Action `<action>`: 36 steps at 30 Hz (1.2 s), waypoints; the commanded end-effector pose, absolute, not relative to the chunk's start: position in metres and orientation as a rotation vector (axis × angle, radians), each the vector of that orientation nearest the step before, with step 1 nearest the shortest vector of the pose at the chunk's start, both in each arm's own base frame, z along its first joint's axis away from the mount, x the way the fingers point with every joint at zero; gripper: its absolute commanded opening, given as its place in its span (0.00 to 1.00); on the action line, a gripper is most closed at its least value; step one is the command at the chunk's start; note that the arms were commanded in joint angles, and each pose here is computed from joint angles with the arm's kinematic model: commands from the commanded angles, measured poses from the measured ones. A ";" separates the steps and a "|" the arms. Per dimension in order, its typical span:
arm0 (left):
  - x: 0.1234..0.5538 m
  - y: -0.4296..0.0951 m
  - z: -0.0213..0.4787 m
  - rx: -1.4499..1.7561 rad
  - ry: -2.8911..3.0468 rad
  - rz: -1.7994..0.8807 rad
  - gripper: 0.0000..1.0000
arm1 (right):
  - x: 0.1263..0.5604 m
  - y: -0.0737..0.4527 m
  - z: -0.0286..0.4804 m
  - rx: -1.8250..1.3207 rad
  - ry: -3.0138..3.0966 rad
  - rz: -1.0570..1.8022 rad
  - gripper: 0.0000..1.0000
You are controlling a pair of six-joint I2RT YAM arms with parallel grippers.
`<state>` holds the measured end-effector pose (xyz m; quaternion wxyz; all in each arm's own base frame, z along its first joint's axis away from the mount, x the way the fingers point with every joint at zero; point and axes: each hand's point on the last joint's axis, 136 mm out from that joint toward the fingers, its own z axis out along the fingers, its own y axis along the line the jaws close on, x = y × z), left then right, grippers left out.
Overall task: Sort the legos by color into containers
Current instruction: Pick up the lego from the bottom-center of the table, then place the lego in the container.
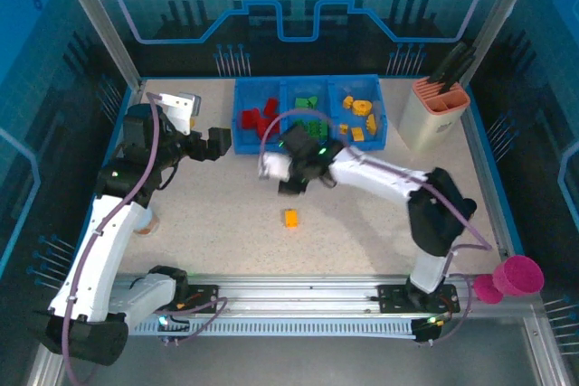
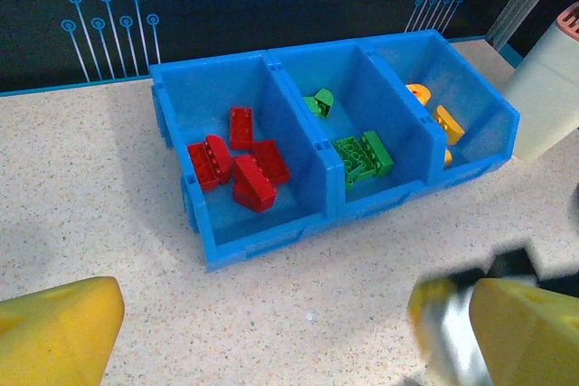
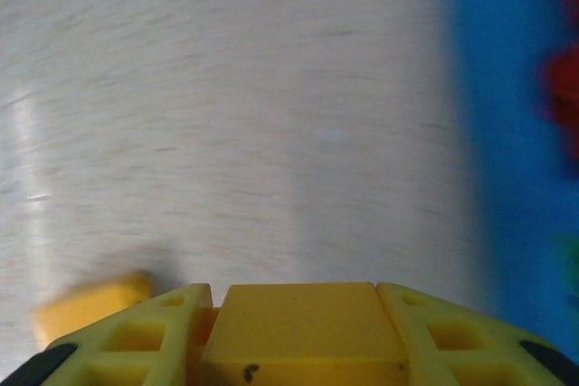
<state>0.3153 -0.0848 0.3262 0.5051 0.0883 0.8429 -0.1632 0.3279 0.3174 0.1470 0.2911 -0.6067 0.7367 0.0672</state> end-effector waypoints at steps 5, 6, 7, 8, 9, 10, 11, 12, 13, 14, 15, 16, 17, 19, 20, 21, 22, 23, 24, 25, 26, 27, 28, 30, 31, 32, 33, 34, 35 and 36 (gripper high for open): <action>0.315 -0.078 0.336 0.235 1.992 -0.335 0.99 | 0.433 0.187 0.200 -1.059 2.194 -0.033 0.23; 0.315 -0.078 0.337 0.236 1.990 -0.336 0.99 | 0.441 0.173 0.200 -1.023 2.212 -0.058 0.23; 0.314 -0.078 0.338 0.237 1.990 -0.340 0.99 | 0.448 0.162 0.200 -1.000 2.223 -0.076 0.22; 0.314 -0.079 0.338 0.238 1.991 -0.346 0.99 | 0.454 0.154 0.199 -0.984 2.228 -0.094 0.22; 0.314 -0.081 0.339 0.243 1.993 -0.357 0.99 | 0.460 0.145 0.198 -0.967 2.229 -0.117 0.22; 0.314 -0.083 0.340 0.252 1.993 -0.369 0.99 | 0.466 0.138 0.198 -0.944 2.224 -0.133 0.21; 0.314 -0.084 0.341 0.259 1.993 -0.375 0.99 | 0.471 0.133 0.198 -0.928 2.215 -0.132 0.21; 0.316 -0.085 0.341 0.260 1.994 -0.374 0.99 | 0.477 0.125 0.197 -0.904 2.214 -0.135 0.21; 0.317 -0.084 0.340 0.262 1.999 -0.371 0.99 | 0.484 0.117 0.195 -0.878 2.223 -0.150 0.21; 0.318 -0.084 0.339 0.263 2.006 -0.367 0.99 | 0.491 0.110 0.193 -0.859 2.234 -0.160 0.21; 0.319 -0.084 0.339 0.264 2.012 -0.366 0.99 | 0.498 0.102 0.189 -0.835 2.248 -0.176 0.21; 0.320 -0.084 0.338 0.264 2.015 -0.365 0.99 | 0.506 0.095 0.185 -0.814 2.260 -0.191 0.21; 0.321 -0.085 0.338 0.264 2.020 -0.368 0.99 | 0.512 0.090 0.182 -0.801 2.266 -0.202 0.21; 0.324 -0.086 0.337 0.270 2.028 -0.375 0.99 | 0.526 0.079 0.174 -0.771 2.283 -0.225 0.21; 0.325 -0.087 0.336 0.272 2.033 -0.380 0.99 | 0.532 0.077 0.171 -0.762 2.291 -0.227 0.21; 0.325 -0.088 0.335 0.275 2.039 -0.388 0.99 | 0.538 0.074 0.165 -0.754 2.302 -0.233 0.21; 0.325 -0.089 0.334 0.278 2.042 -0.393 0.99 | 0.543 0.072 0.160 -0.750 2.309 -0.240 0.21; 0.326 -0.089 0.334 0.277 2.044 -0.394 0.99 | 0.547 0.071 0.156 -0.748 2.317 -0.236 0.21; 0.326 -0.089 0.333 0.277 2.048 -0.390 0.99 | 0.551 0.072 0.151 -0.750 2.322 -0.234 0.21; 0.327 -0.088 0.333 0.276 2.050 -0.385 0.99 | 0.555 0.072 0.147 -0.752 2.328 -0.231 0.21; 0.328 -0.088 0.333 0.274 2.054 -0.384 0.99 | 0.558 0.073 0.144 -0.754 2.332 -0.228 0.21; 0.328 -0.087 0.334 0.273 2.054 -0.381 0.99 | 0.561 0.074 0.141 -0.756 2.337 -0.221 0.21; 0.328 -0.088 0.335 0.275 2.054 -0.383 0.99 | 0.564 0.075 0.139 -0.756 2.340 -0.217 0.21; 0.328 -0.088 0.337 0.274 2.051 -0.386 0.99 | 0.569 0.075 0.134 -0.754 2.352 -0.214 0.22; 0.328 -0.088 0.338 0.275 2.049 -0.386 0.99 | 0.570 0.077 0.133 -0.755 2.357 -0.207 0.23; 0.327 -0.088 0.338 0.276 2.047 -0.385 0.99 | 0.572 0.078 0.133 -0.756 2.358 -0.201 0.24; 0.327 -0.088 0.337 0.275 2.048 -0.383 0.99 | 0.572 0.080 0.132 -0.761 2.363 -0.198 0.26; 0.326 -0.087 0.337 0.276 2.048 -0.380 0.99 | 0.573 0.081 0.134 -0.763 2.362 -0.199 0.29; 0.326 -0.087 0.337 0.277 2.046 -0.379 0.99 | 0.573 0.082 0.134 -0.765 2.364 -0.202 0.31; 0.325 -0.087 0.337 0.275 2.046 -0.377 0.99 | 0.572 0.083 0.137 -0.766 2.362 -0.203 0.34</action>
